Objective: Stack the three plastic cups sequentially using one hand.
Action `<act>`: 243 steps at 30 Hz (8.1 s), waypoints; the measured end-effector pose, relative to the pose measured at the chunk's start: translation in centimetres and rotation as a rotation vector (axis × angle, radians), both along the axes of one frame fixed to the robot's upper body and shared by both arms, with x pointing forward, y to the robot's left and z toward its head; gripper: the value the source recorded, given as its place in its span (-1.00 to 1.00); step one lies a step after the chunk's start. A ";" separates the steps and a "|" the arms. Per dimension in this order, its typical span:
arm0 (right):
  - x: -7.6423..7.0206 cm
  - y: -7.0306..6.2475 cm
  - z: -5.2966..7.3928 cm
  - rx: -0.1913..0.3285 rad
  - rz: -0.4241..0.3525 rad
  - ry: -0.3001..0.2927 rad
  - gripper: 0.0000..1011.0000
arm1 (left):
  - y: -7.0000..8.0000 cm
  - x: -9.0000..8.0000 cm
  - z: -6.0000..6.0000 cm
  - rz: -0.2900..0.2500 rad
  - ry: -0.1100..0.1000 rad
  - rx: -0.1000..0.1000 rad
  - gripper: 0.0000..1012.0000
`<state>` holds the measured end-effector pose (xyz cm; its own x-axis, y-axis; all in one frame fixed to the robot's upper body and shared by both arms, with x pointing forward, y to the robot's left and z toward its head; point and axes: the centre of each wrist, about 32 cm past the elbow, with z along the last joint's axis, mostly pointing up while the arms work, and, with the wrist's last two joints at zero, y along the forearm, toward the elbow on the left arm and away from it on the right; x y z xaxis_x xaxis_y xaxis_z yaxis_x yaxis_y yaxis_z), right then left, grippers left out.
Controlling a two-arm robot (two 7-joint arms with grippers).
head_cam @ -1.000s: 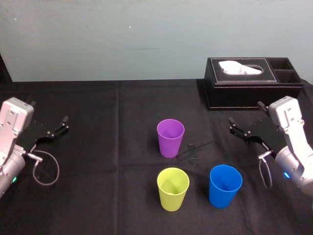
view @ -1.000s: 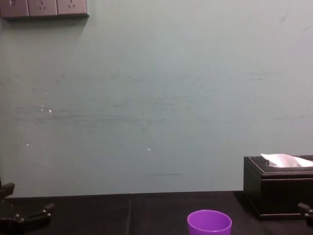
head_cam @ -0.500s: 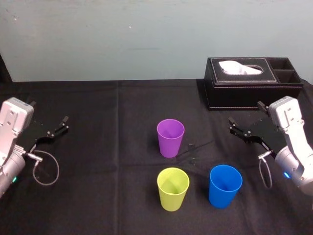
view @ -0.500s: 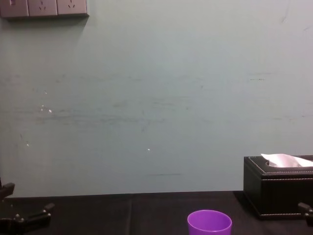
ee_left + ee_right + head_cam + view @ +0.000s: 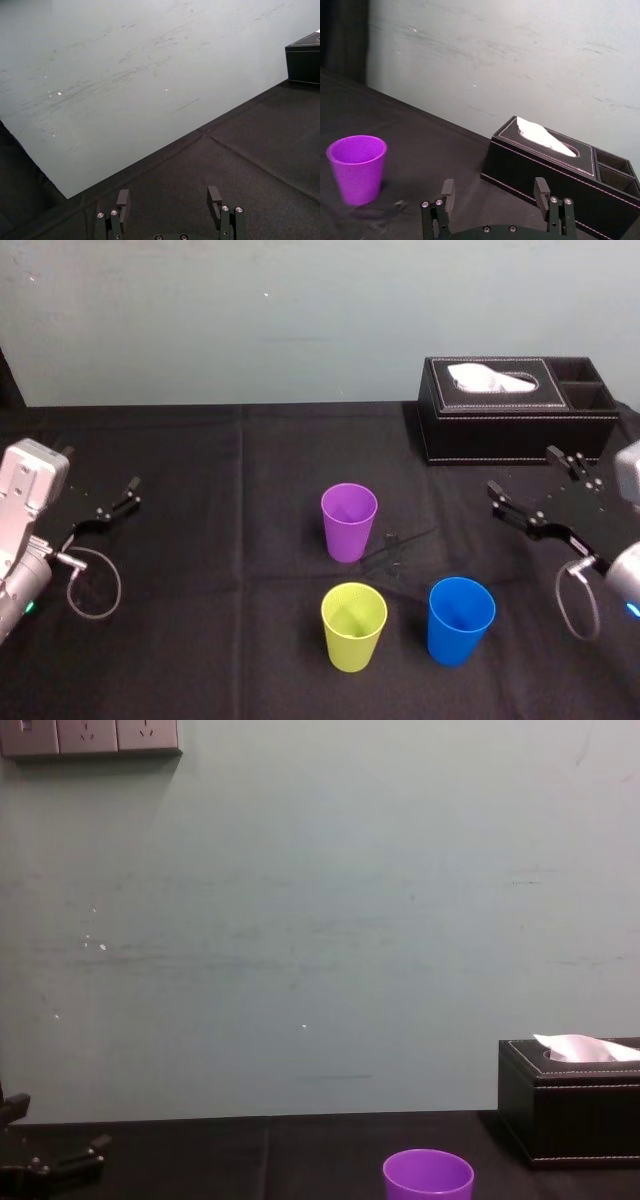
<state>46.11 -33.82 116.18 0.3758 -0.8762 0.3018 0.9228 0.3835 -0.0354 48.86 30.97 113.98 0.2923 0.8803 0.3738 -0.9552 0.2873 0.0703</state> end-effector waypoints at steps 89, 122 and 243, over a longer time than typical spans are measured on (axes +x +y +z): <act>-2.7 -6.2 -3.1 0.077 0.649 0.304 0.99 | 0.0 0.0 0.0 0.000 0.000 0.000 1.00; -0.8 -4.1 -3.8 0.102 0.649 0.316 0.99 | 0.0 0.0 0.0 0.000 0.000 0.000 1.00; 5.9 4.2 7.2 0.027 0.634 0.252 0.43 | 0.0 0.0 0.0 0.000 0.000 0.000 1.00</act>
<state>52.06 -29.59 123.41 0.8748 -0.4697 0.1188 0.4845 0.8510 -0.2029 48.86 30.97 113.98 0.2923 0.8803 0.3738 -0.9553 0.2873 0.0703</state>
